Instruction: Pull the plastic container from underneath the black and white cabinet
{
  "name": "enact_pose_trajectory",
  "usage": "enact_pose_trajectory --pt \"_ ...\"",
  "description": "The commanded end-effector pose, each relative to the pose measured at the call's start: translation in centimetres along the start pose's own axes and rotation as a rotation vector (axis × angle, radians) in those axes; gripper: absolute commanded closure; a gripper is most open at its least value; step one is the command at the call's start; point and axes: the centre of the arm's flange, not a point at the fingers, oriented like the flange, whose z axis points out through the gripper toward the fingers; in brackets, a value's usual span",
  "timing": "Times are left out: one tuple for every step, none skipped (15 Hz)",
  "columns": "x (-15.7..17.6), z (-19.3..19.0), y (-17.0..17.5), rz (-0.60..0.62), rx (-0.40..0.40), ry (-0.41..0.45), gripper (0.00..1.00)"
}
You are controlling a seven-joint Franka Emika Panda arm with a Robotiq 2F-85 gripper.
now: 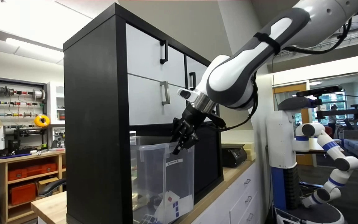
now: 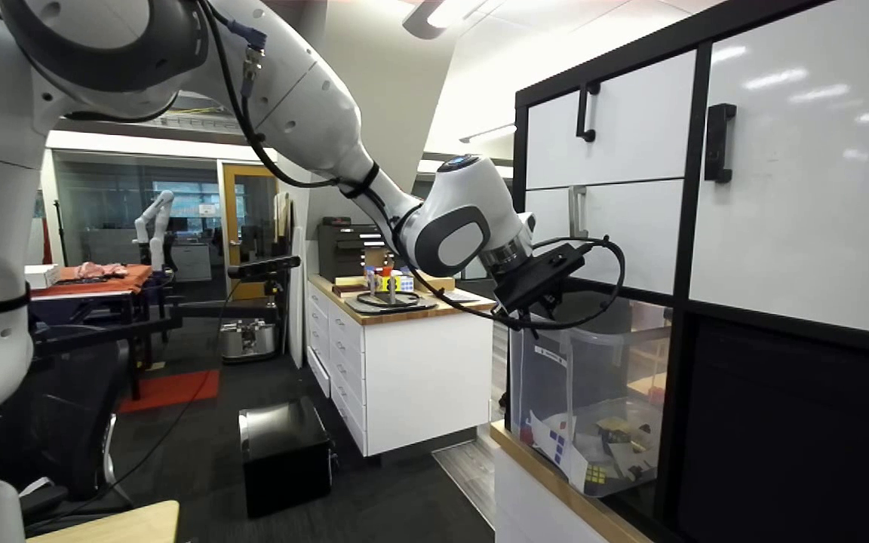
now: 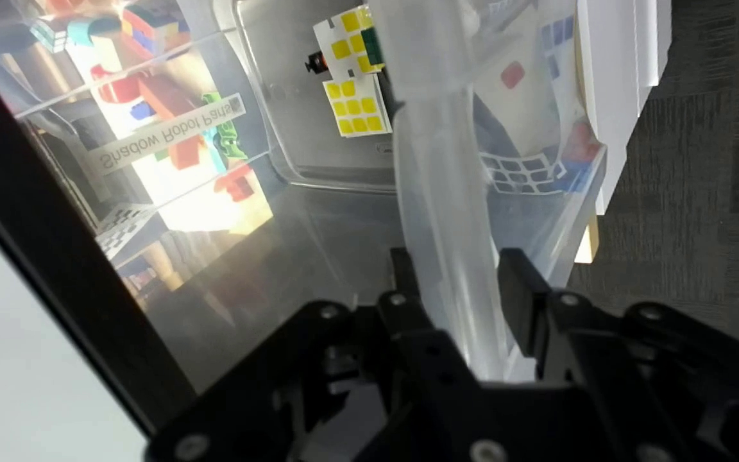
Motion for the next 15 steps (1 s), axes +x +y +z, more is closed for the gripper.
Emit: enact_pose_trajectory --pt "-2.3 -4.1 -2.9 -0.029 0.011 0.027 0.88" --pt "-2.7 -4.7 -3.4 -0.034 0.016 0.033 0.88" --pt "-3.1 -5.2 -3.9 -0.037 0.023 0.038 0.88" --pt "-3.4 -5.8 -4.5 -0.040 0.027 0.043 0.88" --pt "-3.8 -6.3 -5.0 -0.043 0.030 0.046 0.88" --pt "-4.2 -6.8 -5.5 -0.044 0.037 0.049 0.88" --pt "-4.6 -7.2 -5.9 -0.044 0.038 0.051 0.88" --pt "-4.8 -7.6 -6.3 -0.044 0.041 0.053 0.88" --pt "-5.1 -7.9 -6.7 -0.043 0.042 0.055 0.88" --pt "-5.3 -8.3 -7.0 -0.043 0.042 0.056 0.88" --pt "-5.5 -8.5 -7.2 -0.042 0.042 0.056 0.88" --pt "-5.7 -8.8 -7.5 -0.041 0.043 0.058 0.85" --pt "-5.8 -9.1 -7.7 -0.040 0.044 0.059 0.89" --pt "-5.9 -9.3 -8.0 -0.038 0.046 0.057 0.39" --pt "-6.0 -9.4 -8.2 -0.031 0.052 0.055 0.37"
